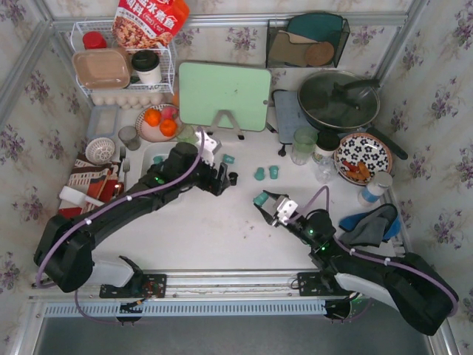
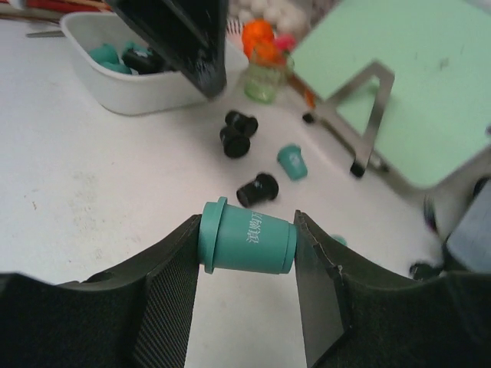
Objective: Mix the coffee capsules in the storage basket
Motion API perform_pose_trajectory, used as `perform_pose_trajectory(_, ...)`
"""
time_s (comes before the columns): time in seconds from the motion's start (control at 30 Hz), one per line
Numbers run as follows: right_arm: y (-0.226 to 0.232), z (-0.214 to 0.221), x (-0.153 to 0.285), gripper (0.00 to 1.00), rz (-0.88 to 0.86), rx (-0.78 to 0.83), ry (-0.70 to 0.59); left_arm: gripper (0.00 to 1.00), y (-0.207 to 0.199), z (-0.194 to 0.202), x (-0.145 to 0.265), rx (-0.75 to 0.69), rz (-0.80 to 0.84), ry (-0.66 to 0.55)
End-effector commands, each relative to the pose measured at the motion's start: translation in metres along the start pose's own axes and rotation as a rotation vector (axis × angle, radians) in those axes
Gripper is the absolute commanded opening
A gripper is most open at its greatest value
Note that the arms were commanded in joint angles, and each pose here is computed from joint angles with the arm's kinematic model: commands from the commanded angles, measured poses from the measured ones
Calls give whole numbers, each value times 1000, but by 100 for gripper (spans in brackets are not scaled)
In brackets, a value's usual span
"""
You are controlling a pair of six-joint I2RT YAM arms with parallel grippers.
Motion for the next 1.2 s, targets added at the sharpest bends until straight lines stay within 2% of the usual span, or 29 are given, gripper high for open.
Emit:
perform_pose_trajectory(0.0,4,-29,-2,24,-83,264,-234,90,-28,-9,3,-66,201,-42)
perform_pose_trajectory(0.2,6,-24,1,26,-76,394,-237,88,-61,-14,3,-128,340,-91)
perform_pose_trajectory(0.5,11,-15,0,26,-109,479,-167,81,-92,-37,5,-162,454,-224)
perform_pose_trajectory(0.8,13,-14,1,26,-119,481,-154,66,-105,-30,-15,-158,500,-174)
perform_pose_trajectory(1.07,14,-15,1,27,-125,468,-159,56,-111,-32,-21,-143,510,-194)
perform_pose_trajectory(1.17,14,-15,1,29,-124,459,-158,48,-112,-31,-23,-133,505,-196)
Point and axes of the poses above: each gripper's point midway between its finger pads, its own x axis back along the fingers, its own y axis along the line the jaws close on, z = x × y, the point moved 10 cm from there along x, back along the fingers, and after that the axes turned 13 degrees about -x, right-handed, at the moved point
